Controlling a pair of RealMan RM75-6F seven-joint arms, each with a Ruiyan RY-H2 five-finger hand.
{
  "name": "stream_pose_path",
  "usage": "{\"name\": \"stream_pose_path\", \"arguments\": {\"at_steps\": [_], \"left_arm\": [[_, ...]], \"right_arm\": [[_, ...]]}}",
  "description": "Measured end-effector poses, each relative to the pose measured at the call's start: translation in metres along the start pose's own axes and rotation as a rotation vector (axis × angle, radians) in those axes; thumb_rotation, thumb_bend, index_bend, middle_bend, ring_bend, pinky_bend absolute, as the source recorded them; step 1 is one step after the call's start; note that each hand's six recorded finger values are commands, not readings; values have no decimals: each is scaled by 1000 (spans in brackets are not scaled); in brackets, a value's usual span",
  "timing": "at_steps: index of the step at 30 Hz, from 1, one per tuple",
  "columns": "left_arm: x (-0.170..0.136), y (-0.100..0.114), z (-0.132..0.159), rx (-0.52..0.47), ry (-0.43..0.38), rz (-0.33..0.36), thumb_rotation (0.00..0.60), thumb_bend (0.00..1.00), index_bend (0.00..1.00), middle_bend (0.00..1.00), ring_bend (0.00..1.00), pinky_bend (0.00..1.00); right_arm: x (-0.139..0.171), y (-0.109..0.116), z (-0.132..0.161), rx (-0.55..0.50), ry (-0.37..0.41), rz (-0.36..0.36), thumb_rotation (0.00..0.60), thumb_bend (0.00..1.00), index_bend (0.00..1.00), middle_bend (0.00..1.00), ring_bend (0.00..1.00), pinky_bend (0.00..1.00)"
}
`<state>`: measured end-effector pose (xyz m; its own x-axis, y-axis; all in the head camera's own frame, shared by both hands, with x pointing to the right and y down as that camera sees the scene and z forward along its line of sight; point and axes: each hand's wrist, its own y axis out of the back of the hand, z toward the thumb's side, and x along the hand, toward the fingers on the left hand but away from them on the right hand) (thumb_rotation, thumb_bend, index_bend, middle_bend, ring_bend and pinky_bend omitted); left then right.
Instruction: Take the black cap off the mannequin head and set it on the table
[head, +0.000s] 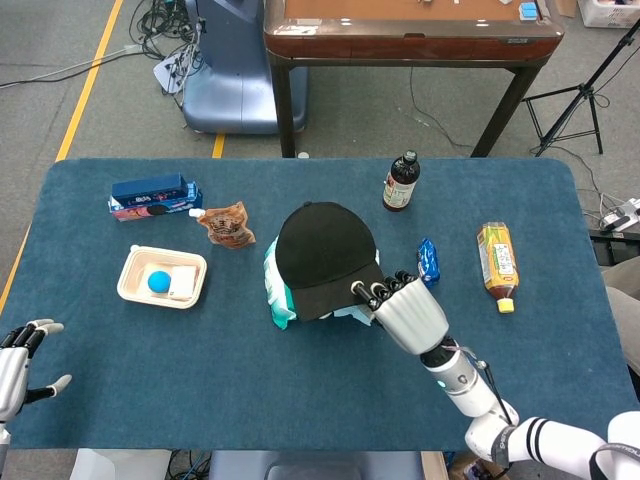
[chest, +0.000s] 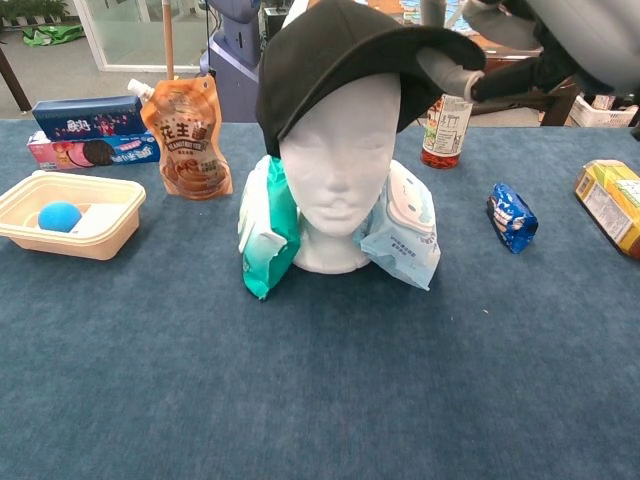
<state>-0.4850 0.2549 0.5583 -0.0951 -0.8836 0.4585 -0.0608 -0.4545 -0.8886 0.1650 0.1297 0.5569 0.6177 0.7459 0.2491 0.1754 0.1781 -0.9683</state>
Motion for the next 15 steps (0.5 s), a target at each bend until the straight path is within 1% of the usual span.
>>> {"name": "stream_pose_path", "arguments": {"at_steps": [7,15], "left_arm": [[0,-1,0,3,1,-5,600,57,294,260,259,432],[0,0,-1,-3,0,0,600,57,294,260,259,432]], "right_arm": [[-18,0,-6,52,5,-42,600,422,710,1000,976,1000],[-37,0,-8,61,-13,-87,600,428,722,1000,976,1000]]}}
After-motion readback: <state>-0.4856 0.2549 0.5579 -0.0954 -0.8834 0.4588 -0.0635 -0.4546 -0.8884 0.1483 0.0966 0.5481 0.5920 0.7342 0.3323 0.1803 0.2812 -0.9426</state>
